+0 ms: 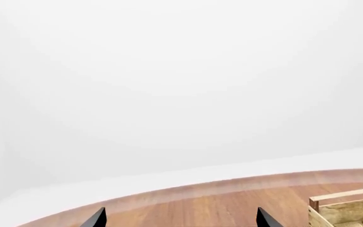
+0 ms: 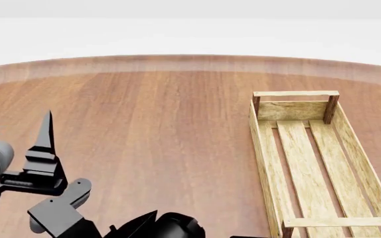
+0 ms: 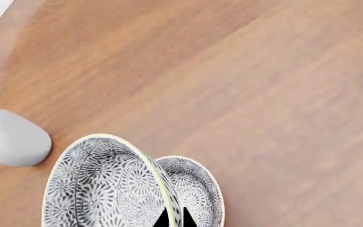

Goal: Stack the right bowl on the left bowl and place them in the tray.

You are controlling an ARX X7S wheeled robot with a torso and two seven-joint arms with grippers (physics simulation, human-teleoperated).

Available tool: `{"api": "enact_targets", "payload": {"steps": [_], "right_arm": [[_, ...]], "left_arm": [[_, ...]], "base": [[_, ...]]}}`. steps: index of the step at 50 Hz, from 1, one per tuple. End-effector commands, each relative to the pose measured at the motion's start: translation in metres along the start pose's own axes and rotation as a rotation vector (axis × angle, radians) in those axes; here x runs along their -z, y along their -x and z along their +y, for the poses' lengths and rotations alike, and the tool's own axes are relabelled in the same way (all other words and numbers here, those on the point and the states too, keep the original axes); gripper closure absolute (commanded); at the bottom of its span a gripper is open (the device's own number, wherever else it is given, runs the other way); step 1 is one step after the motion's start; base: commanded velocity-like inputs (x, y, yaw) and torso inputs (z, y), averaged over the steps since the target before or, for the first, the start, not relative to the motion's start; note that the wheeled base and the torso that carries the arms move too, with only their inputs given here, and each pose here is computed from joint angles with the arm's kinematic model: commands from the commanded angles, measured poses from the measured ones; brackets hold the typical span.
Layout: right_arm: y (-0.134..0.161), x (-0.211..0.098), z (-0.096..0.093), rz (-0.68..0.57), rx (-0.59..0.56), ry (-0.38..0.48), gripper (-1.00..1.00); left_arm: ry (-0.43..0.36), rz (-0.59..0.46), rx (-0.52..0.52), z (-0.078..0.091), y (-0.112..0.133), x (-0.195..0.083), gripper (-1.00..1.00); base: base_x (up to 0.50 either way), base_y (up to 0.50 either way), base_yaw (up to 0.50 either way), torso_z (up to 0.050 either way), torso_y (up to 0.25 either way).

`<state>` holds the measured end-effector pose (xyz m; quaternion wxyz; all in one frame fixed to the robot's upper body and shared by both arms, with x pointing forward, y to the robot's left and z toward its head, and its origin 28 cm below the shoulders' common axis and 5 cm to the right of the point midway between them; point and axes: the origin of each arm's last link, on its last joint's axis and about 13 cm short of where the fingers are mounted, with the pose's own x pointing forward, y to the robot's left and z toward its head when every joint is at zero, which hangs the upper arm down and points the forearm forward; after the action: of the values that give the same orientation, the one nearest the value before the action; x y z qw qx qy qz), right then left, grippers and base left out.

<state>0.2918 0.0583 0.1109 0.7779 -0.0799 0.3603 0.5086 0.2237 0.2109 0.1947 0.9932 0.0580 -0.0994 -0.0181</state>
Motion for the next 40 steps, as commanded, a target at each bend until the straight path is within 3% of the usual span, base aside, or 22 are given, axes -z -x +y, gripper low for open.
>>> {"api": "enact_targets", "payload": {"steps": [1,6,23,33,34,40], "right_arm": [[-0.002,-0.011,0.008,-0.058,-0.064,0.051,1.0],[-0.003,-0.011,0.006,-0.058,-0.06,0.051,1.0],[-0.001,-0.015,-0.006,-0.094,-0.018,0.0,1.0],[-0.001,-0.014,-0.007,-0.084,-0.039,-0.023,1.0],[-0.001,-0.012,-0.007,-0.075,-0.044,-0.026,-1.0],[-0.003,-0.009,-0.007,-0.08,-0.025,-0.018,-1.0]], "left_arm": [[0.002,-0.018,0.003,0.002,-0.002,0.001,-1.0],[-0.033,-0.032,0.012,0.001,-0.001,0.003,-1.0],[-0.021,-0.038,0.029,0.0,-0.002,0.003,-1.0],[-0.005,-0.04,0.026,0.001,-0.002,0.003,-1.0],[-0.005,-0.04,0.025,0.001,-0.002,0.003,-1.0],[-0.003,-0.038,0.024,0.001,-0.001,0.004,-1.0]], "base": [[0.0,0.0,0.0,0.0,0.0],[0.0,0.0,0.0,0.0,-0.097],[0.0,0.0,0.0,0.0,-0.25],[0.0,0.0,0.0,0.0,-0.005],[0.0,0.0,0.0,0.0,0.0],[0.0,0.0,0.0,0.0,0.0]]}}
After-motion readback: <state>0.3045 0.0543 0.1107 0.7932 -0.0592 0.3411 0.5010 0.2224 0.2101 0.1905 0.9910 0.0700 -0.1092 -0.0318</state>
